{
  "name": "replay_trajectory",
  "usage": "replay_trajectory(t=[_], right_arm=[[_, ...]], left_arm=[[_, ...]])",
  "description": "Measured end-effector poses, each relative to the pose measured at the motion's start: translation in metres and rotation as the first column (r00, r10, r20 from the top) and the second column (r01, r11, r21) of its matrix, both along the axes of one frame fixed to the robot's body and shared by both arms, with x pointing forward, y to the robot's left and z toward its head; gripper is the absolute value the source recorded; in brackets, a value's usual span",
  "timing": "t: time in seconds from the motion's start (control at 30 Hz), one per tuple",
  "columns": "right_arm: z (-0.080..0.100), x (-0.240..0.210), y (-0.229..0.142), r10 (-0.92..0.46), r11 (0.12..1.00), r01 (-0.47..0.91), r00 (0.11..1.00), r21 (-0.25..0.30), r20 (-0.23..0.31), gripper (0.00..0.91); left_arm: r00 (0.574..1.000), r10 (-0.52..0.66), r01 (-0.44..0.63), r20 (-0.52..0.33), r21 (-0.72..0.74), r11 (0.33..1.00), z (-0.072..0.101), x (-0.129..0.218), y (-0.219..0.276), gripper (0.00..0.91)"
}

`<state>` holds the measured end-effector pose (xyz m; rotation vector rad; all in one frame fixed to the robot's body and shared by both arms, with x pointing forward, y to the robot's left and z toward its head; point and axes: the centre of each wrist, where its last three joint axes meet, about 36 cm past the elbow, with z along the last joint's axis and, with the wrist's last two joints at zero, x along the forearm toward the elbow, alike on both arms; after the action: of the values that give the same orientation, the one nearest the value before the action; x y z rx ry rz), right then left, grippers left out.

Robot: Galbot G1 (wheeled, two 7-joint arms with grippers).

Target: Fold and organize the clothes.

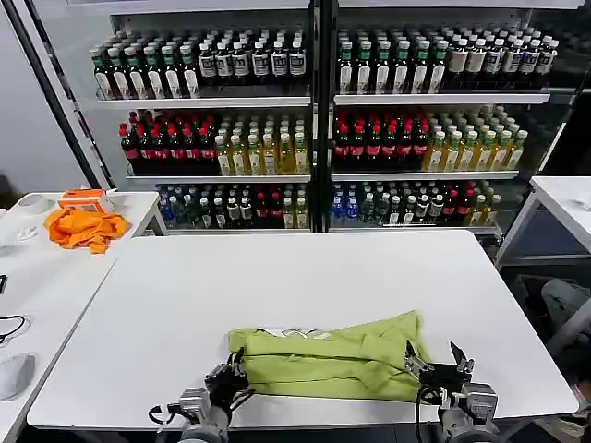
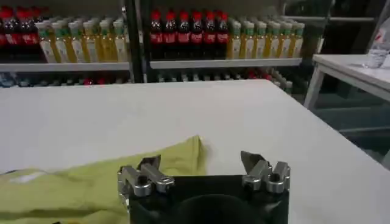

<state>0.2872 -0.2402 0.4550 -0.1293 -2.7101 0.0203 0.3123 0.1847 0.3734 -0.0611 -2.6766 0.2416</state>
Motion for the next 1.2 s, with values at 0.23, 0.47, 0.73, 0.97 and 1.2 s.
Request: replay_trajectory(t=[0.23,0.47,0.73,0.97,1.2], right_arm=[[0.000,0.005,0.000,0.007,1.000,-0.007,1.000,0.009,0.005,0.907],[0.004,0.010,-0.003,0.011,1.000,-0.011,1.000,0.010,0.019,0.907],[0.004,0.011,-0.004,0.015,1.000,-0.015,1.000,0.009,0.018,0.907],[0.006,0.011,-0.009,0.013,1.000,-0.013,1.000,-0.003,0.018,0.907],[0.009,0.010,-0.013,0.007,1.000,-0.006,1.000,-0.007,0.024,0.907]], left_arm=[[0.998,0.064,-0.064,0.019,-0.014,0.998,0.013,0.008,0.047,0.020],[0.987,0.154,-0.156,0.041,0.036,0.987,0.031,0.016,0.121,0.020],[0.980,0.170,-0.171,0.104,-0.003,0.985,0.075,0.018,0.164,0.020],[0.990,0.038,-0.011,0.138,-0.189,0.982,0.099,0.015,0.128,0.020],[0.990,-0.097,0.130,0.103,-0.399,0.908,0.092,0.010,0.077,0.020]])
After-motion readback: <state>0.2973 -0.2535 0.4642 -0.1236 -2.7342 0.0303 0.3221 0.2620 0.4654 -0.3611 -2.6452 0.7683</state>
